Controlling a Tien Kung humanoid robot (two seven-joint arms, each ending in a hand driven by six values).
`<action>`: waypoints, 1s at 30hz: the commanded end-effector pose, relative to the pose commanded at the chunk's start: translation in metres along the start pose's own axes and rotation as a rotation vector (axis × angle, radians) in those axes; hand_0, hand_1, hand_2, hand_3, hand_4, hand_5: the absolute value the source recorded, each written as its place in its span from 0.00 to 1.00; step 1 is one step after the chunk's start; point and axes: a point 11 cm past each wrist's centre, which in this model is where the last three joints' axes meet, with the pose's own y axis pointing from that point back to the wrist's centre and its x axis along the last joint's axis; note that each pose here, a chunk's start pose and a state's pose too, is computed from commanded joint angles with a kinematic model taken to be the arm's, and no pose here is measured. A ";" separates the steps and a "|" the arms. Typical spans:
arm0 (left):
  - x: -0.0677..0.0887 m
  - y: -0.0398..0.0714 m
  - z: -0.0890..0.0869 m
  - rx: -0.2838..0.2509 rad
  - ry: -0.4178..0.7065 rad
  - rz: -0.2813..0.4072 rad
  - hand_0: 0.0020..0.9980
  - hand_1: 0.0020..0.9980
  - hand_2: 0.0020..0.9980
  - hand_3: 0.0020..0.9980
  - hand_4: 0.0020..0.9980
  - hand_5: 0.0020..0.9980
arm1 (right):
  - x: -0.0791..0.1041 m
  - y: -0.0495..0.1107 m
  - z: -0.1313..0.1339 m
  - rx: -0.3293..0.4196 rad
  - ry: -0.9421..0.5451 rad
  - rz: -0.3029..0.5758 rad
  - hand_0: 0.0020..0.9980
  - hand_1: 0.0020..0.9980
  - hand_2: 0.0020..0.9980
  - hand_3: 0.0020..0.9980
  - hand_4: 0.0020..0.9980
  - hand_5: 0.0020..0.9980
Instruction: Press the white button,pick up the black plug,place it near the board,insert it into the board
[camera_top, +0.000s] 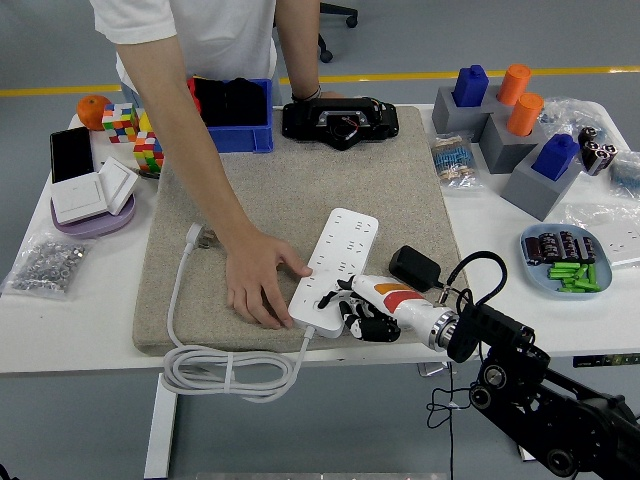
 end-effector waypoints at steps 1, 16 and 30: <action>0.000 0.000 0.000 0.000 0.000 0.000 0.69 0.64 0.61 0.64 0.56 0.20 | 0.000 0.000 0.000 0.001 0.003 0.000 0.00 0.00 0.05 0.67 0.24 0.00; 0.000 0.000 0.000 0.000 0.000 0.000 0.69 0.64 0.61 0.64 0.56 0.20 | 0.042 0.011 -0.031 0.096 -0.069 0.128 0.00 0.00 0.05 0.67 0.24 0.00; -0.001 0.000 0.003 -0.006 0.001 -0.001 0.69 0.64 0.61 0.64 0.56 0.20 | 0.075 0.030 0.004 0.062 -0.191 0.354 0.66 0.66 0.65 0.79 1.00 0.25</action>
